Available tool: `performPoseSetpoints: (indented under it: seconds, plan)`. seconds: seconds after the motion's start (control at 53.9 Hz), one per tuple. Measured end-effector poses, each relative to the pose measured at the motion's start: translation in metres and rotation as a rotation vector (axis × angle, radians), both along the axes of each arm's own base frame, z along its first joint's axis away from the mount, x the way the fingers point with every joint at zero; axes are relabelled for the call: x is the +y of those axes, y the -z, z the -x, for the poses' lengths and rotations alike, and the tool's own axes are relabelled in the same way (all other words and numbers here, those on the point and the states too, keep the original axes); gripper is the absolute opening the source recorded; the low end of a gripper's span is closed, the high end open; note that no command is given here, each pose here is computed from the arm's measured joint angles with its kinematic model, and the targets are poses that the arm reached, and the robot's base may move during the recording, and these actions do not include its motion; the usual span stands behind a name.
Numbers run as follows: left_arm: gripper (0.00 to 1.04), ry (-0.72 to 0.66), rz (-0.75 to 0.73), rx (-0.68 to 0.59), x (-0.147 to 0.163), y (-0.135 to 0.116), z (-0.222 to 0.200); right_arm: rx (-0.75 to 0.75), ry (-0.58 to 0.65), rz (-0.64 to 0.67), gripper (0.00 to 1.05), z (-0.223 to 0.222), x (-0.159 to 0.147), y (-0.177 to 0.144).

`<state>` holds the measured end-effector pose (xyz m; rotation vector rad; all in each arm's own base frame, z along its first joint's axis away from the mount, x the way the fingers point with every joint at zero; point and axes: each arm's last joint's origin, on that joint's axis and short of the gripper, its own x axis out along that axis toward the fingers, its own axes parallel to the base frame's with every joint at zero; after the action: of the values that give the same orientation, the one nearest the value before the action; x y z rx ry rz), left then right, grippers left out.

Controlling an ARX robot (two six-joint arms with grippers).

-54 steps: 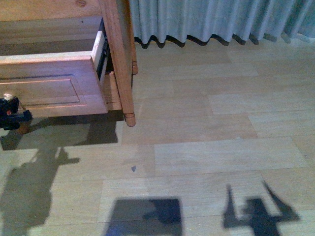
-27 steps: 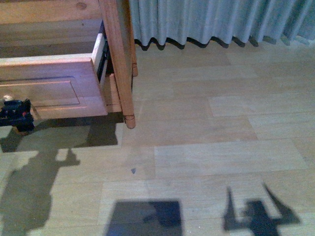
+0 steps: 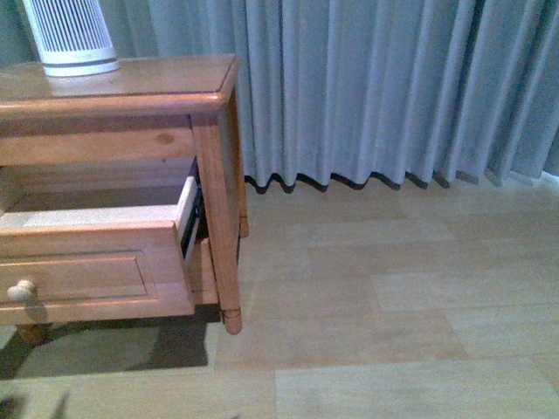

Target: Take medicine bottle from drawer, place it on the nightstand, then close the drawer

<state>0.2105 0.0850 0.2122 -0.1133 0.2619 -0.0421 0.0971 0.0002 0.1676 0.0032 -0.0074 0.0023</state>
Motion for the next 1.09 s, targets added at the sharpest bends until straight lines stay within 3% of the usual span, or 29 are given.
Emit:
performPoseSetpoints:
  seconds: [0.111, 0.185, 0.297, 0.519, 1.094]
  plan:
    - [0.98, 0.047, 0.060, -0.075, -0.015, -0.043, 0.030, 0.000, 0.000, 0.000, 0.98, 0.000, 0.000, 0.000]
    - [0.85, -0.032, -0.046, -0.195, -0.032, -0.059, 0.056, 0.000, 0.000, 0.000, 0.98, 0.000, 0.000, 0.000]
    - [0.60, -0.042, -0.098, -0.261, -0.064, -0.046, 0.092, 0.000, 0.000, 0.000, 0.98, 0.000, 0.000, 0.000]
    - [0.02, -0.068, -0.106, -0.258, -0.081, -0.004, 0.100, 0.000, 0.005, 0.000, 0.98, 0.000, 0.000, 0.000]
    - [0.03, -0.044, -0.106, -0.258, -0.085, 0.030, 0.113, -0.002, 0.001, 0.000, 0.98, 0.000, 0.000, 0.000]
